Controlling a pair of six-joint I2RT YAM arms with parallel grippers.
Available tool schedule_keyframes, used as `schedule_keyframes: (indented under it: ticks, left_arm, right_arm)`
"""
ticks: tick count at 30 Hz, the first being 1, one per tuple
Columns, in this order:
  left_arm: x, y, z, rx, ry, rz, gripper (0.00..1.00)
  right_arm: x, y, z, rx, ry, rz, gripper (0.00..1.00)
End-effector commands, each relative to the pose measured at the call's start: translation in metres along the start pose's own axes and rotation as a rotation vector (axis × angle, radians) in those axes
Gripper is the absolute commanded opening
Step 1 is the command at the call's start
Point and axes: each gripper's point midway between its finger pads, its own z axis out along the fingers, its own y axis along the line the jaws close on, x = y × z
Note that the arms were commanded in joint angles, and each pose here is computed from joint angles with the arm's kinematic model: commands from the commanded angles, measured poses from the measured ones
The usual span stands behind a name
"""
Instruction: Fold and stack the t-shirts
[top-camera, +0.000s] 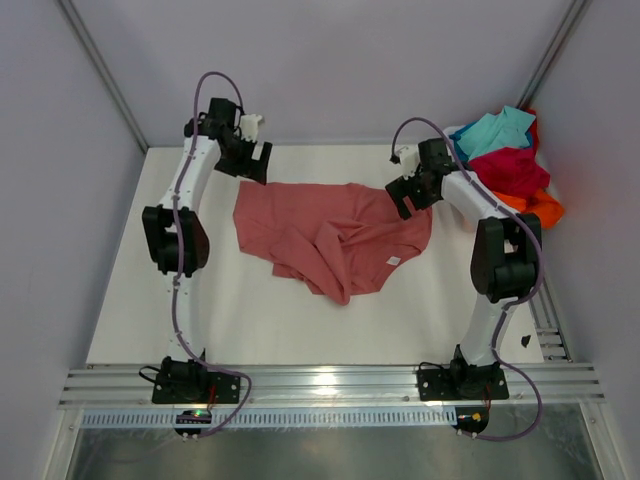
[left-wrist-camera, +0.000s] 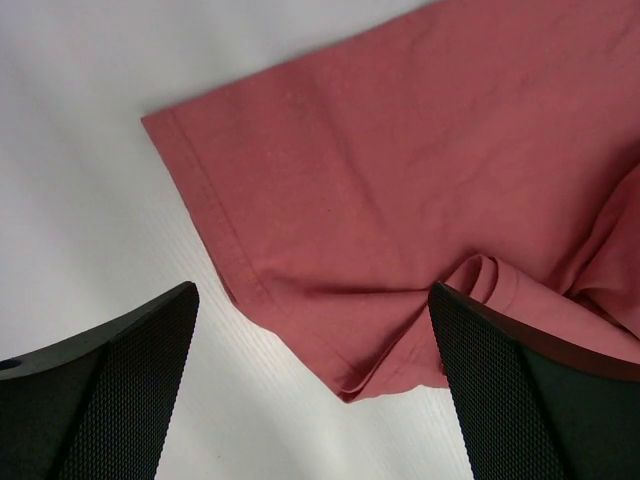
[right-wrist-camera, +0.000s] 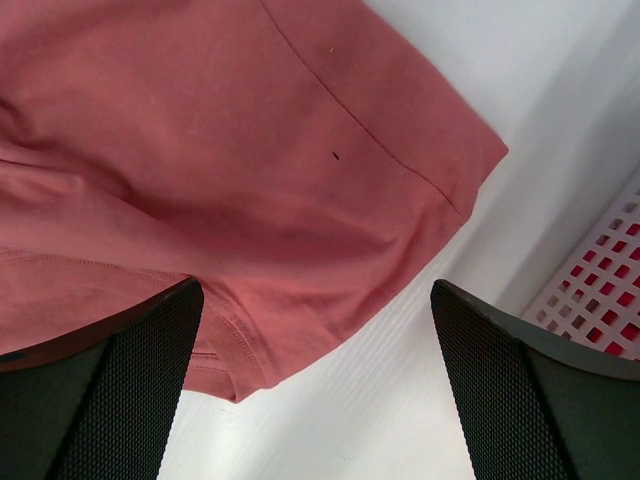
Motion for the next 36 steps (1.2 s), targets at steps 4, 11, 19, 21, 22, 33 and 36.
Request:
schedule_keyframes:
  ticks: [4,11,19,21,22,33,36]
  left_arm:
    - [-0.008,0.038,0.013,-0.1,-0.042,-0.041,0.99]
    - [0.001,0.052,0.035,-0.118,-0.021,-0.103,0.99]
    - [0.005,0.054,0.052,-0.02,-0.025,-0.2,0.99]
    - [0.004,0.053,0.053,0.008,-0.035,-0.212,0.99]
    - [0.003,0.049,0.054,0.042,-0.041,-0.218,0.99]
    - [0.017,0.052,0.085,0.115,-0.007,-0.251,0.99]
    - [0.02,0.056,0.092,0.114,-0.002,-0.257,0.99]
  right_arm:
    - [-0.031,-0.029,-0.007,0.146,-0.064,-0.042,0.99]
    - [-0.038,-0.046,0.007,0.236,-0.059,0.054,0.99]
    - [-0.023,-0.037,0.049,0.176,0.004,0.061,0.99]
    - [-0.018,-0.035,0.055,0.159,0.02,0.047,0.99]
    - [-0.015,-0.034,0.06,0.156,0.032,0.044,0.99]
    - [0.0,-0.034,0.073,0.145,0.1,0.002,0.99]
    - [0.0,-0.036,0.074,0.16,0.101,0.0,0.99]
